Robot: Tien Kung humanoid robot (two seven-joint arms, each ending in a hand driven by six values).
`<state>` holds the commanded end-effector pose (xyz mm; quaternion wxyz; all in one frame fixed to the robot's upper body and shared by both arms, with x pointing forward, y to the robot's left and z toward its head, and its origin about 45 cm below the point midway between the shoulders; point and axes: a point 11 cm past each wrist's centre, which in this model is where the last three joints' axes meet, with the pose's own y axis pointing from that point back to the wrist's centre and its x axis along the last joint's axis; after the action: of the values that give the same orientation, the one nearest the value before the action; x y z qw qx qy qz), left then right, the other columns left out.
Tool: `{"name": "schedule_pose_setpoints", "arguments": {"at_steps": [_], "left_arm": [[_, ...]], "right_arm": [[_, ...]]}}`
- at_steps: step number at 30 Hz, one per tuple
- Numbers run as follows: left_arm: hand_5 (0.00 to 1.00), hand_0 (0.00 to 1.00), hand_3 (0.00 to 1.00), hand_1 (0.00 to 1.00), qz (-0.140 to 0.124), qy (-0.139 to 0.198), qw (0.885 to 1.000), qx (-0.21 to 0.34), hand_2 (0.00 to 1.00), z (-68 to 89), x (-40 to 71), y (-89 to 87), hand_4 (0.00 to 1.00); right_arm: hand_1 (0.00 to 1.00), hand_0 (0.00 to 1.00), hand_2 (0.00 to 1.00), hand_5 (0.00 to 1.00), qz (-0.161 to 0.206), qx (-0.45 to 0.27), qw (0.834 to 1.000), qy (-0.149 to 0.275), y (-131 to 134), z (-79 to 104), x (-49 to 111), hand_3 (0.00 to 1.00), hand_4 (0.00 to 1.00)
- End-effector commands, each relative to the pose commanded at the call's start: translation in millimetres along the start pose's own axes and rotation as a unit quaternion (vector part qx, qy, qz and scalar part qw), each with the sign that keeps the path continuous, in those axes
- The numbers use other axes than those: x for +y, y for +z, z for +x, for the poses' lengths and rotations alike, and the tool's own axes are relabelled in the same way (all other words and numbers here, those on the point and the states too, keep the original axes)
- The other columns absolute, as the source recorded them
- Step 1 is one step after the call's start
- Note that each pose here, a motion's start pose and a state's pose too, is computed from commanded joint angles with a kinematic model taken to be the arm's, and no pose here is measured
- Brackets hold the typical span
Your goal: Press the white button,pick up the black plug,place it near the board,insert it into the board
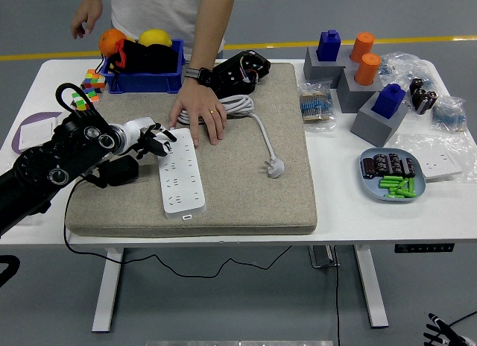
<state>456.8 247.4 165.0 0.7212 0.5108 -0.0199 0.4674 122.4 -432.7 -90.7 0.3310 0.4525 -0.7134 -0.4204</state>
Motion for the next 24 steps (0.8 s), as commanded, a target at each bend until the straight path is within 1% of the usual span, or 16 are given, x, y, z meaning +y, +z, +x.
{"name": "schedule_pose_setpoints", "arguments": {"at_steps": [6,15,20,24], "left_arm": [[0.002,0.002,0.741,0.039,0.002,0.002,1.000,-0.011,0.131,-2.1,-2.6,1.7,0.259],[0.002,0.002,0.740,0.038,-0.011,0.014,1.000,-0.008,0.130,3.1,-3.9,9.4,0.263],[0.002,0.002,0.740,0.038,-0.014,0.019,1.000,-0.004,0.130,3.9,-5.5,9.6,0.263],[0.002,0.002,0.739,0.038,-0.011,0.023,1.000,-0.001,0.130,7.0,-6.2,6.7,0.265]], "right_arm": [[0.696,0.798,0.687,0.573,0.001,0.001,1.000,-0.001,-0.4,-0.7,-0.1,0.659,0.756],[0.697,0.798,0.686,0.574,0.001,-0.002,1.000,-0.001,-0.7,-1.0,-0.1,0.659,0.756],[0.697,0.798,0.686,0.574,0.002,-0.002,1.000,-0.002,-0.7,-1.9,-0.3,0.659,0.756],[0.697,0.798,0.687,0.573,0.002,-0.002,1.000,-0.002,-0.5,-1.9,-0.2,0.659,0.757]]}}
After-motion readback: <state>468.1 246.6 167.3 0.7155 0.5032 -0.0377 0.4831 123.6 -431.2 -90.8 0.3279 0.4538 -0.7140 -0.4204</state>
